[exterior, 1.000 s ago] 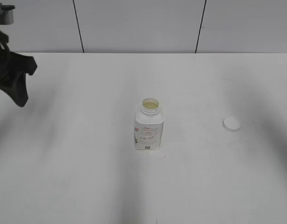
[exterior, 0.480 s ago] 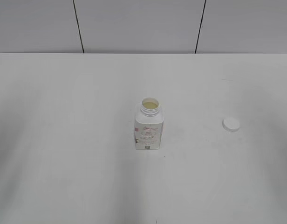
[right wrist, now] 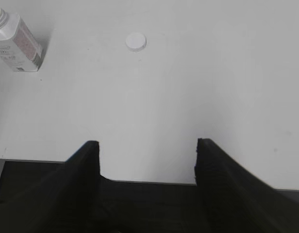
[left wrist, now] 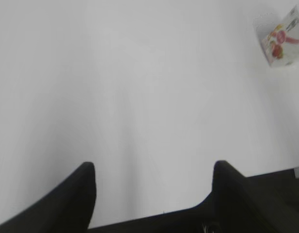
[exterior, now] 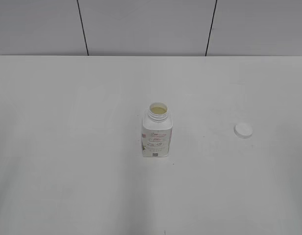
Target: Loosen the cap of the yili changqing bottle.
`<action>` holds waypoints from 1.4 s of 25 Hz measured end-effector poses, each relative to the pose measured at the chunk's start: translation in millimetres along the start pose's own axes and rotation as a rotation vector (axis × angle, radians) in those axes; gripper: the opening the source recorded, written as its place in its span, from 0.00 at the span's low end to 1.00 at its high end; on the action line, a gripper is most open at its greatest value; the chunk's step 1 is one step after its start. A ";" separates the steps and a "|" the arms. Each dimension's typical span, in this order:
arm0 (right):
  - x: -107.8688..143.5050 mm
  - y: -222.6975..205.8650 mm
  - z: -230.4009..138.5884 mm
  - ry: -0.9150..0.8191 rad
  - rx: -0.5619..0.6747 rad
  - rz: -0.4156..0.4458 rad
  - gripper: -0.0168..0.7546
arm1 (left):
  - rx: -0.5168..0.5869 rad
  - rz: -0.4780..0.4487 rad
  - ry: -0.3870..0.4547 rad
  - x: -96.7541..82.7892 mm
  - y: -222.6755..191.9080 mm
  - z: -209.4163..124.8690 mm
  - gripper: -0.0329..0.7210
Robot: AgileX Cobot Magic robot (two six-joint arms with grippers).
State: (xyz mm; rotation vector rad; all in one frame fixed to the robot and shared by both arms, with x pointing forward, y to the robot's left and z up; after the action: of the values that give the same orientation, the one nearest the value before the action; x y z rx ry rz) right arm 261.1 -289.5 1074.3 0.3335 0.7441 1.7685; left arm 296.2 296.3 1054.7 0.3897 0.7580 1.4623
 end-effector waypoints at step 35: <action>-0.1 -7.5 -34.5 0.041 -0.175 -0.117 0.66 | -0.244 -0.151 0.028 4.1 31.9 -36.2 0.56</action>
State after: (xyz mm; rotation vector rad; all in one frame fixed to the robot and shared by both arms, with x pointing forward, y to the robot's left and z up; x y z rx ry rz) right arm 247.2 -299.2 1043.4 0.1336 0.6206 1.7194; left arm 248.1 296.1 1049.0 0.1234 0.6084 1.4003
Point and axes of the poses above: a point on each arm's last joint axis where the gripper is mounted, y pointing back along that axis away from the gripper, x along the wrist's bending axis when the last joint is at zero, z = x × y, the point moved 2 cm from there along -y, pointing out along that axis toward the gripper, and after that the axes turned 14 degrees about y, right-handed, at the moved point
